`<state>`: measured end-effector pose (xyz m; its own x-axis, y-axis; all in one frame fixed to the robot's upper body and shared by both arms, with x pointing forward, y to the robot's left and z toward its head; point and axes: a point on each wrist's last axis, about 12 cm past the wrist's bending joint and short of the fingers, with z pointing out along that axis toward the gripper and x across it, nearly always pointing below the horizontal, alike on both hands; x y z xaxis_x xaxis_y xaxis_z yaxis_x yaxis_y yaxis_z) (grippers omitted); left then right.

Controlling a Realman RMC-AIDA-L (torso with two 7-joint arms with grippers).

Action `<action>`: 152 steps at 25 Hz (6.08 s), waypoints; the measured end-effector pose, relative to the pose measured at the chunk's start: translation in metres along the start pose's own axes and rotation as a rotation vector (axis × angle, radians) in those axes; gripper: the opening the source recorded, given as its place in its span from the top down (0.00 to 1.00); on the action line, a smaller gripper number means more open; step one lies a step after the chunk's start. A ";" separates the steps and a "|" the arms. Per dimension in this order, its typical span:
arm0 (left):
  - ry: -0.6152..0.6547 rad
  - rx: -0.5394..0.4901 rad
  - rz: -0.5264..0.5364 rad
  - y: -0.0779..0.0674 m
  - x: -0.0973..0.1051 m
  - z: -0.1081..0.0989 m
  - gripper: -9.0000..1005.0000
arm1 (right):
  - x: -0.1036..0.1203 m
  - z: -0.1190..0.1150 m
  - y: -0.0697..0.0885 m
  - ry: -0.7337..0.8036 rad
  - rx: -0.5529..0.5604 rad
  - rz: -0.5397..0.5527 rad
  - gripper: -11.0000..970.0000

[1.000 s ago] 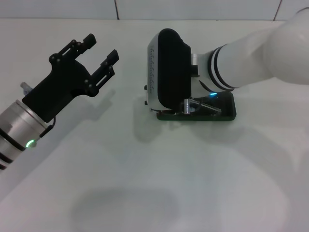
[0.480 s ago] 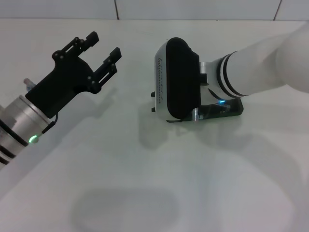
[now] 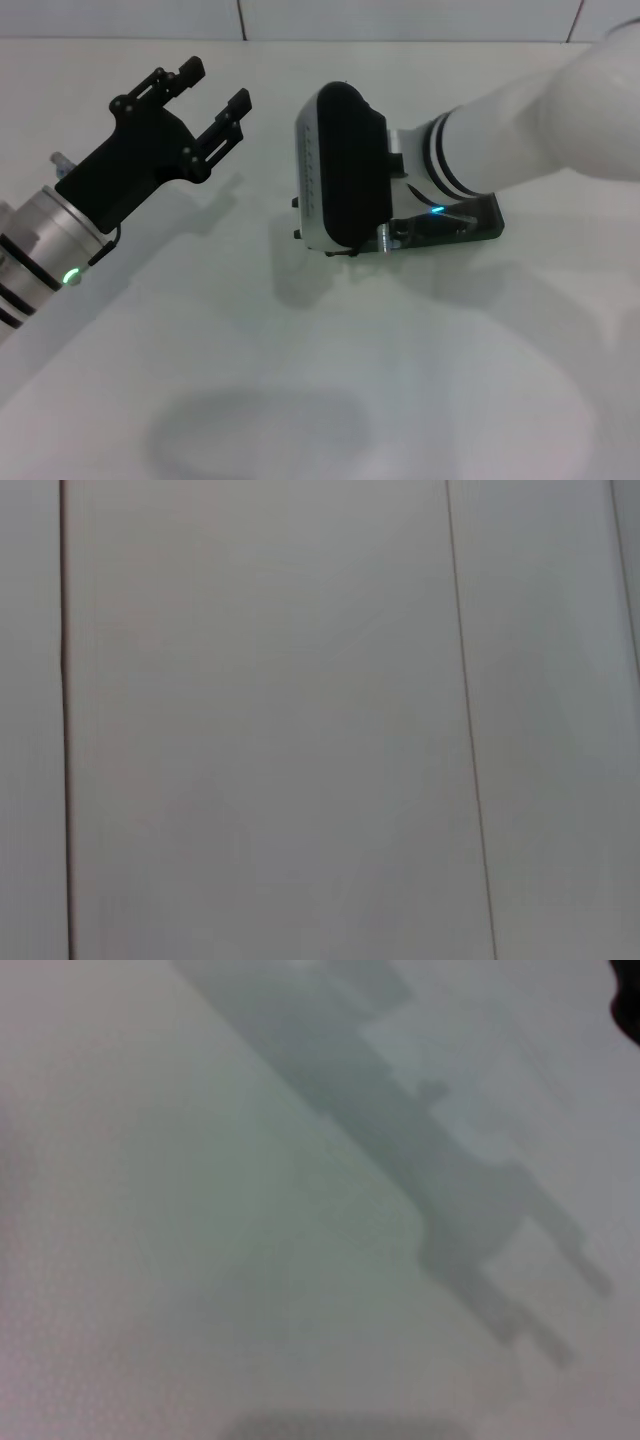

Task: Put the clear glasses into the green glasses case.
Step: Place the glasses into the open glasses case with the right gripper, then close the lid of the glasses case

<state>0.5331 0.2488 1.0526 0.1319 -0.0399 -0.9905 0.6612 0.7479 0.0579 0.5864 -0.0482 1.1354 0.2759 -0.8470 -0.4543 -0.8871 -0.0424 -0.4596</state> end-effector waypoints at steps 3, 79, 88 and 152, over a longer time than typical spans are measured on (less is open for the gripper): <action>-0.001 0.001 0.003 0.000 -0.001 0.002 0.38 | 0.000 0.006 -0.006 0.005 -0.020 0.013 0.68; 0.003 -0.015 -0.003 0.004 -0.002 0.007 0.38 | 0.092 -0.063 -0.008 0.024 -0.032 0.341 0.67; 0.005 -0.013 -0.005 0.003 -0.001 0.006 0.38 | 0.091 -0.058 -0.008 0.032 -0.053 0.344 0.67; 0.007 -0.007 -0.015 0.001 0.001 0.000 0.38 | 0.081 -0.068 -0.001 -0.071 -0.026 0.340 0.66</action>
<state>0.5342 0.2493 1.0522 0.1165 -0.0468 -0.9921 0.6579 0.7519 0.0418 0.5845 -0.1531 1.1513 -0.0128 -0.7760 -0.6306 -0.9415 0.2217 -0.2538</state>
